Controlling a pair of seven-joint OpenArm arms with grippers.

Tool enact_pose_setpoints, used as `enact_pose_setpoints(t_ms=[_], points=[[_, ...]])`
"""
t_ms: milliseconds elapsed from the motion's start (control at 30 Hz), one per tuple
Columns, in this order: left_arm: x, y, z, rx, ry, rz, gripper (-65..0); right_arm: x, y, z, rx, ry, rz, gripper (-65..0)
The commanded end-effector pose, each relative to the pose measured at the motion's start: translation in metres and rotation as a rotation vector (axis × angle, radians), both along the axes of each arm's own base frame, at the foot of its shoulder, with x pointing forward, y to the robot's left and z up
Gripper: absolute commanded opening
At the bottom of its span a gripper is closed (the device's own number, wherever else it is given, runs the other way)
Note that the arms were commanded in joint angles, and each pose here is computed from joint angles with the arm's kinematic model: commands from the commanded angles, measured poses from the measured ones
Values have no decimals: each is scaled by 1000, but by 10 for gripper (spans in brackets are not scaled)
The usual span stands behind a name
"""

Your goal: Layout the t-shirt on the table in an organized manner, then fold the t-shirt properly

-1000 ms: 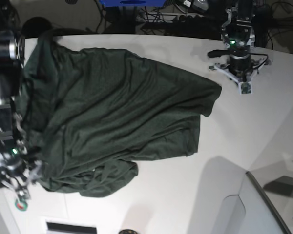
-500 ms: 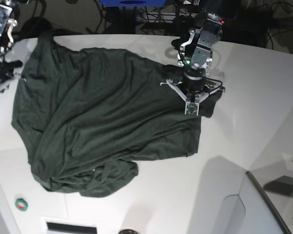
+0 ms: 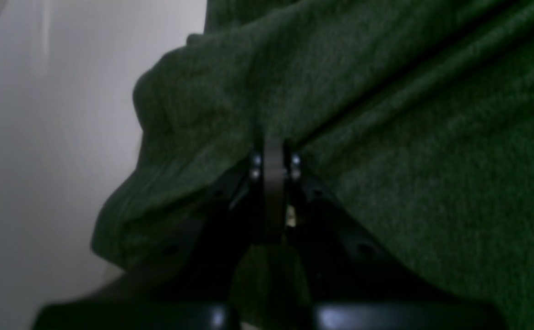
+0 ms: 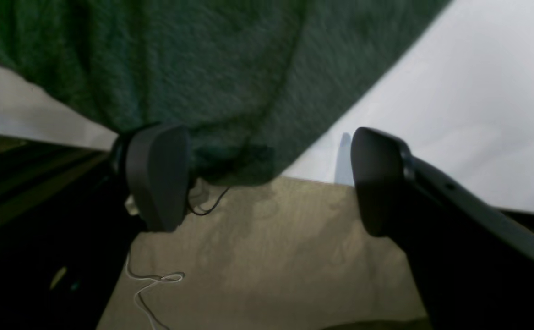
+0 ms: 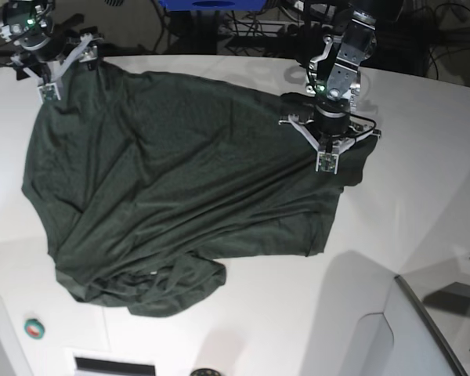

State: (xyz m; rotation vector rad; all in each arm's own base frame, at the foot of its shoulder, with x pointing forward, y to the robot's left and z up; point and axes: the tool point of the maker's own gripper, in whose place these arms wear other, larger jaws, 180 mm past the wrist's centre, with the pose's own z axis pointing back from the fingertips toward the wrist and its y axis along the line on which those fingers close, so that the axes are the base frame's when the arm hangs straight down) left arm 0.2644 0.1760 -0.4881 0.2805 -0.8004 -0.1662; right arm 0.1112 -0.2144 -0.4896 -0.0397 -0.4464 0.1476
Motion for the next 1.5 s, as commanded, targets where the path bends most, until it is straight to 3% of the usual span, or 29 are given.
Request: enact_pose_setpoints(t_ms=[0, 67, 133, 200, 267, 300, 367, 533, 800, 1000, 1067, 1233, 1267, 1467], points=[[1, 0, 2, -5, 0, 0, -650, -1, -4, 1, -5, -4, -1, -132], [1, 0, 2, -5, 0, 0, -650, -7, -4, -7, 3, 21, -3, -150], [1, 1, 2, -2, 0, -1, -650, -3, -4, -14, 12, 30, -10, -216], [1, 1, 2, -2, 1, -1, -650, 0, -7, -18, 14, 36, -13, -369], [-4, 1, -1, -2, 11, -1, -650, 4, -12, -13, -3, 23, -3, -596], [-6, 1, -2, -2, 14, -1, -650, 8, -14, -8, -10, 8, -3, -650], [-9, 1, -3, -2, 20, -1, -650, 12, -16, 3, -31, -8, 12, -618], [-9, 2, -3, -1, 18, -2, -650, 43, -24, 51, -124, -76, 68, -647], [-4, -8, 17, -26, -37, -15, -650, 131, -36, 112, -251, -176, 130, -647], [-4, -11, 23, -34, -51, -19, -650, 194, -2, 126, -230, -240, 225, -635], [-5, -11, 22, -33, -48, -19, -650, 208, 6, 123, -221, -231, 245, -564], [-13, -7, 18, -31, -32, -8, -650, 198, 5, 114, -242, -161, 259, -249], [-14, -3, 18, -26, -32, 1, -650, 189, 0, 115, -255, -155, 258, -221], [-21, 5, 15, -20, -20, 22, -650, 112, -42, 103, -300, -66, 175, -212]])
